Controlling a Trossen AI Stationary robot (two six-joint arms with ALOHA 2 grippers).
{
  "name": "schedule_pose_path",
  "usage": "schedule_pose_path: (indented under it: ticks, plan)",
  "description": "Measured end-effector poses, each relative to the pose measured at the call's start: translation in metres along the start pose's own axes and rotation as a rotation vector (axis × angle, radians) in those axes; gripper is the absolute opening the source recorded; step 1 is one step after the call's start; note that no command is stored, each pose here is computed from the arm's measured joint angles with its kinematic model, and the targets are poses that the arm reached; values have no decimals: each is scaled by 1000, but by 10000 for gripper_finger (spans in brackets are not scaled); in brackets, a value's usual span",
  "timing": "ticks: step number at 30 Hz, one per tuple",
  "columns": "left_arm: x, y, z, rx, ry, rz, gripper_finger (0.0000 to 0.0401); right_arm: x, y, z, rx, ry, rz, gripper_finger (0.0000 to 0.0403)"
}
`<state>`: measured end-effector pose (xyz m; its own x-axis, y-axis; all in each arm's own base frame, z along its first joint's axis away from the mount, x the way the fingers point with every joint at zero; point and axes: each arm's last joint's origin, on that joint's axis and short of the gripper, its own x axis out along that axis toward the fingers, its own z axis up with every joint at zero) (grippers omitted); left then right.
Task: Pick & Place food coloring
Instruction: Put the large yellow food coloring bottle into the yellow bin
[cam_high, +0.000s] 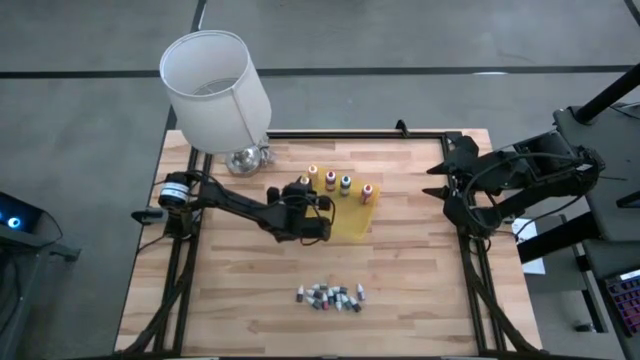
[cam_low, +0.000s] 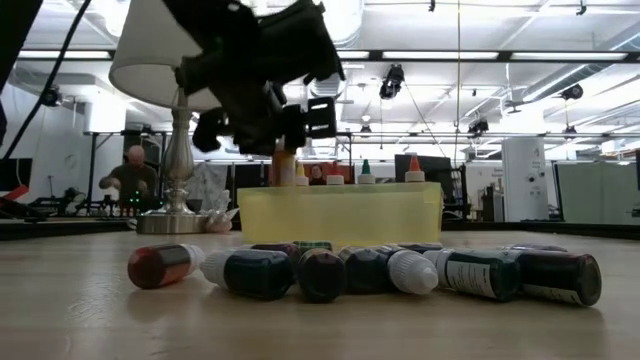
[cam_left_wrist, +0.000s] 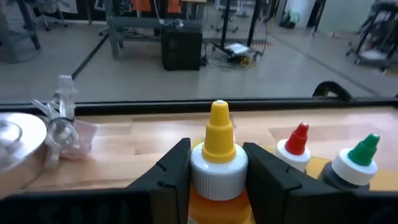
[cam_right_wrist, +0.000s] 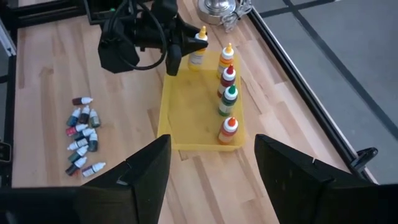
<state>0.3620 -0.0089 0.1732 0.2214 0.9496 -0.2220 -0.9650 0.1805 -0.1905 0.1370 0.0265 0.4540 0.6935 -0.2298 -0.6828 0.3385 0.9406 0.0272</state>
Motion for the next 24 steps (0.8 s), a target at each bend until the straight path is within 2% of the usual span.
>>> schedule_pose_path:
  ticks: [4,10,16,24]
  plan:
    - [4,6,-11,-12,-24,-15,97,0,0,0,0,0,1,224]
    - [9,9,-17,93,-46,-34,97,0,0,0,0,0,1,224]
    - [16,9,-15,145,-50,-33,97,0,0,0,0,0,1,224]
    - [22,10,-13,125,-50,-22,97,0,0,0,0,1,1,224]
